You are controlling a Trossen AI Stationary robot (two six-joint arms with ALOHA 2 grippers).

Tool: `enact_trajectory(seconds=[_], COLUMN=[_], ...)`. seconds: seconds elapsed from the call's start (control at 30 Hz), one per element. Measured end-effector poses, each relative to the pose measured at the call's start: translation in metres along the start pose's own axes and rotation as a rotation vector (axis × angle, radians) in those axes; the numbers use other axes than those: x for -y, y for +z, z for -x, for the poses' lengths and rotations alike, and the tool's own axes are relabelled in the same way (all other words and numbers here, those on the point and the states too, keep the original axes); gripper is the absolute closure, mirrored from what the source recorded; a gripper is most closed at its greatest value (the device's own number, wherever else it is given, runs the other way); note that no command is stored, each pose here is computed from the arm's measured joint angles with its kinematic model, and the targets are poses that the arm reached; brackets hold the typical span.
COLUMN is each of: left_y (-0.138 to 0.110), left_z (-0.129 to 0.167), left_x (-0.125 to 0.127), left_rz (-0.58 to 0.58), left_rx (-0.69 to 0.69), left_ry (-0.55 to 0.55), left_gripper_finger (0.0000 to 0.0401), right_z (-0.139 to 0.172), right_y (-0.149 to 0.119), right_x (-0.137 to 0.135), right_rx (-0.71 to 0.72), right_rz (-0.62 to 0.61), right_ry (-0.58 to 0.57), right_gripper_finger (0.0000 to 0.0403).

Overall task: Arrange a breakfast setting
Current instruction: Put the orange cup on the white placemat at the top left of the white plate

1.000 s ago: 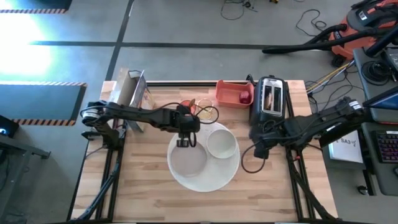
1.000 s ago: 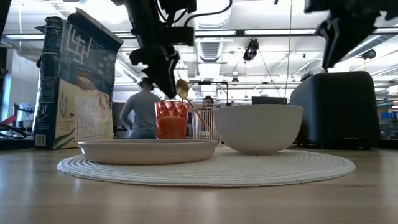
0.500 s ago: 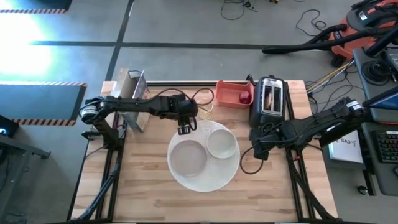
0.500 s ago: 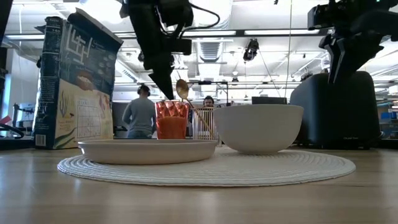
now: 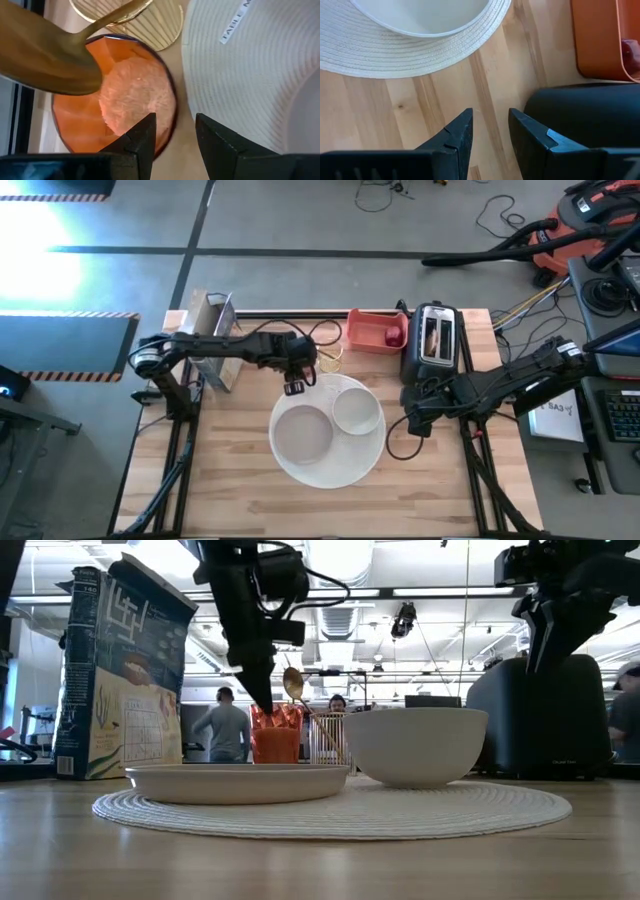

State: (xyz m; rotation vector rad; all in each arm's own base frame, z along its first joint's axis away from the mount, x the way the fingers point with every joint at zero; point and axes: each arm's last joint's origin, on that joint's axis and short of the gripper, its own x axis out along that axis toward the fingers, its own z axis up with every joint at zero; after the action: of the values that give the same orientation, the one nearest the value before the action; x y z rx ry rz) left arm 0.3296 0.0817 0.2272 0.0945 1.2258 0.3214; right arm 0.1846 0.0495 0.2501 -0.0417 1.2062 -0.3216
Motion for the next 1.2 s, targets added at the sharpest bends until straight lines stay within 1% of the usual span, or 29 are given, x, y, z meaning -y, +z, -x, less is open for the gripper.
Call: enact_trajectory(seconds=[0.17,0.3,0.43,0.63,0.67,0.97,1.13,1.2], left_y=[0.001,0.0,0.0,-0.001,-0.001,-0.001,0.0,0.002], left_z=[-0.003,-0.004,-0.004,-0.005,-0.005,-0.003,0.006,0.011], left_x=[-0.002,-0.004,-0.007,-0.009,-0.01,-0.011,-0.006,-0.003], left_rz=[0.01,0.017,0.026,0.034,0.036,0.068,0.066,0.063], left_rx=[0.017,0.015,0.016,0.015,0.01,0.0,-0.029,-0.028], left_ry=[0.005,0.001,-0.018,-0.017,-0.017,-0.072,-0.174,-0.189], left_gripper_finger=[0.0281,0.0296,0.0326,0.0389,0.0395,0.0398,0.0399,0.04], right_z=[0.0,0.0,0.0,0.0,0.0,0.0,0.0,0.0], right_y=[0.001,0.001,0.001,0.001,0.001,0.001,0.001,0.001], right_x=[0.0,0.0,-0.001,-0.001,-0.001,-0.001,-0.001,-0.001], right_rx=[0.005,0.007,0.011,0.012,0.012,0.012,0.012,0.013], right_rz=[-0.003,-0.004,-0.006,-0.007,-0.007,-0.007,-0.007,-0.006], right_ry=[0.003,0.003,0.005,0.006,0.006,0.006,0.006,0.006], right_gripper_finger=[0.0287,0.0287,0.0287,0.0287,0.0287,0.0287,0.0287,0.0287])
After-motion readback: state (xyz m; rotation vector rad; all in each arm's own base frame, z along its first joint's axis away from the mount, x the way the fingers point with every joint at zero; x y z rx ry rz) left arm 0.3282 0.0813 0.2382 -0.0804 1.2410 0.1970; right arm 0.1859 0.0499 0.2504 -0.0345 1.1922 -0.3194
